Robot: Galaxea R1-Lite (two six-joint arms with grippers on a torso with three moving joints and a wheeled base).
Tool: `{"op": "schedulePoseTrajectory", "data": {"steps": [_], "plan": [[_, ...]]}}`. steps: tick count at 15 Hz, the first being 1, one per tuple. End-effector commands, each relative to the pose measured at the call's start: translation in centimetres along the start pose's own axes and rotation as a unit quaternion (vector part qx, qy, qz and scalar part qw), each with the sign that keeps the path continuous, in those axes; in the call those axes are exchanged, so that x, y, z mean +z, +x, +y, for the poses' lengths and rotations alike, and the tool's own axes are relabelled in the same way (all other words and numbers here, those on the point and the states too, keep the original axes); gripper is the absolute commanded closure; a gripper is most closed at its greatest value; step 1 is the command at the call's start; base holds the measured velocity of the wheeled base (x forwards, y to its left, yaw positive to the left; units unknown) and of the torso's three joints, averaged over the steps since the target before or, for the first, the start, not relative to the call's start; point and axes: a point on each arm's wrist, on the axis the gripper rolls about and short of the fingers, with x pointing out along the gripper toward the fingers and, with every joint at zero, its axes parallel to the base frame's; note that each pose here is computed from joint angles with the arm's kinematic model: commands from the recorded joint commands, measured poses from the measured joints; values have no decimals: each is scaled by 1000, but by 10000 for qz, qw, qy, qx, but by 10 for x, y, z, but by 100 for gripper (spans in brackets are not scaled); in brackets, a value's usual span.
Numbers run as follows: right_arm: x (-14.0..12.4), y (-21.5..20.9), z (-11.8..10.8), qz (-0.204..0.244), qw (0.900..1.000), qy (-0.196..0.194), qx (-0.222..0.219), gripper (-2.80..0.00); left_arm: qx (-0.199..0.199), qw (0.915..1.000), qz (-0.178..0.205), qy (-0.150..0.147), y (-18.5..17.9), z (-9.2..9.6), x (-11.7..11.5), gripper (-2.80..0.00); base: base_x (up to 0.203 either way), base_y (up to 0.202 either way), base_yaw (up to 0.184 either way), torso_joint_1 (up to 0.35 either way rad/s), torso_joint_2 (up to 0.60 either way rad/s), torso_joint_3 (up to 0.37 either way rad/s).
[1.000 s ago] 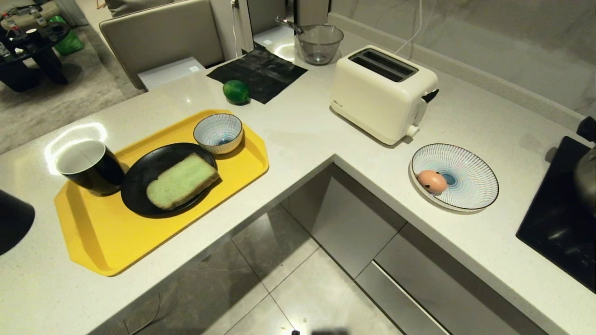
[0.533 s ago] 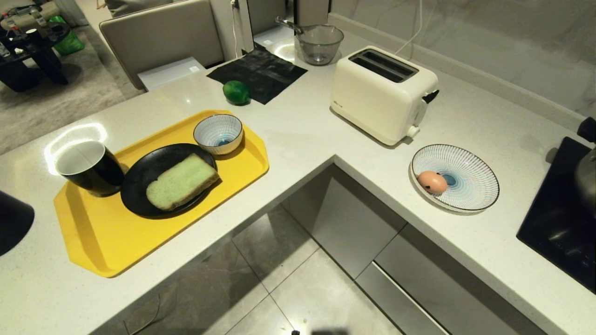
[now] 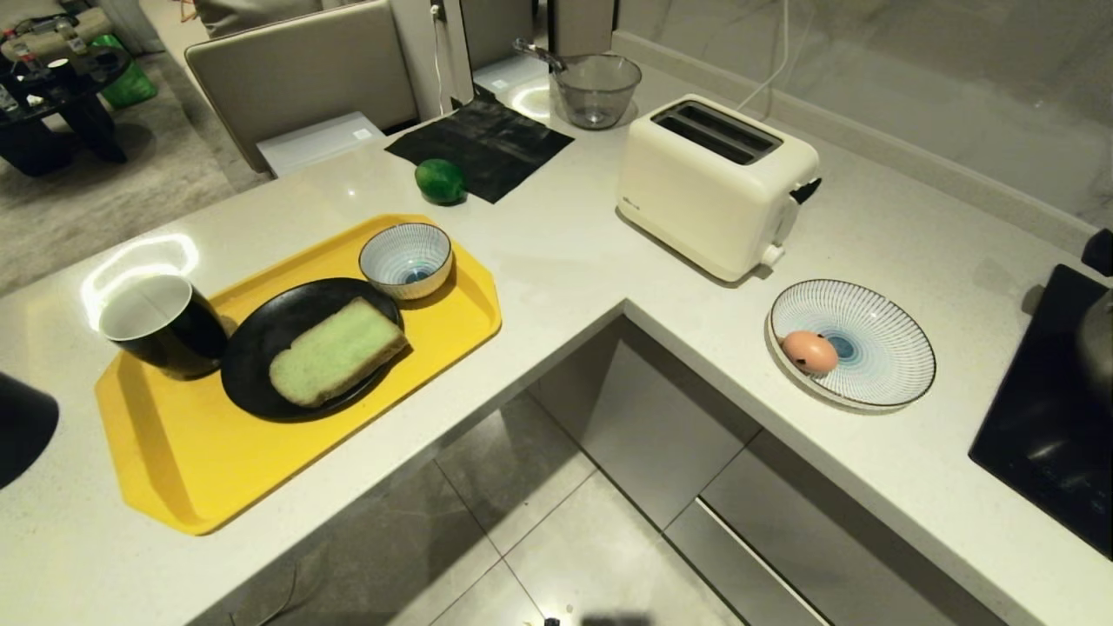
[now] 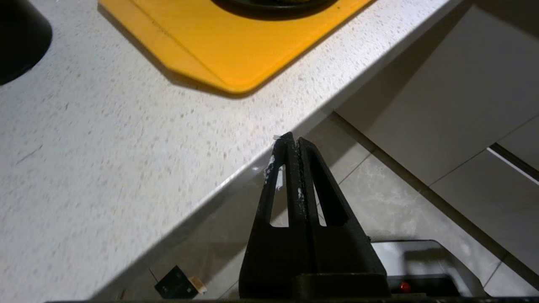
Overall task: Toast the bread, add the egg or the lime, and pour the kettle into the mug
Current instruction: Pick up the egg
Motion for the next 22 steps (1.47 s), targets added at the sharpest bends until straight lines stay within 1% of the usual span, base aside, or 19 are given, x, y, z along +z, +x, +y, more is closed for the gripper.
{"op": "schedulePoseTrajectory", "data": {"steps": [1,4,9,10,11,12,13,16,19,20,22], "plan": [[-8,2,0,143,9999,-2,10,0,2,10000,6,0,0,0,0,0,181,0,2,13,7,-1],[-8,2,0,143,9999,-2,10,0,2,10000,6,0,0,0,0,0,137,0,4,11,8,-2],[-8,2,0,143,9999,-18,3,0,2,10000,6,0,0,0,0,0,0,0,0,0,0,0],[-5,1,0,81,10000,-16,2,0,2,10000,-1,0,0,0,0,0,0,0,0,0,0,0],[4,-1,0,-37,10000,-14,3,0,2,10000,0,0,0,0,0,0,0,0,0,0,0,0],[20,-3,-1,-165,9999,-6,0,0,2,10000,4,0,0,0,0,0,0,0,0,0,0,0],[38,-4,-1,-147,9999,38,1,0,2,10000,-1,0,0,0,0,0,0,0,0,0,0,0],[96,17,-4,231,9994,246,74,0,2,10000,4,0,0,0,0,0,0,0,0,0,0,0],[154,63,-6,579,9974,331,277,0,2,10000,-1,0,0,0,0,0,0,0,0,0,0,0],[168,82,-6,706,9965,339,285,0,2,10000,6,0,0,0,0,0,0,0,0,0,0,0],[179,119,-8,1096,9933,333,136,0,2,10000,6,0,0,0,0,0,0,0,0,0,0,0]]}}
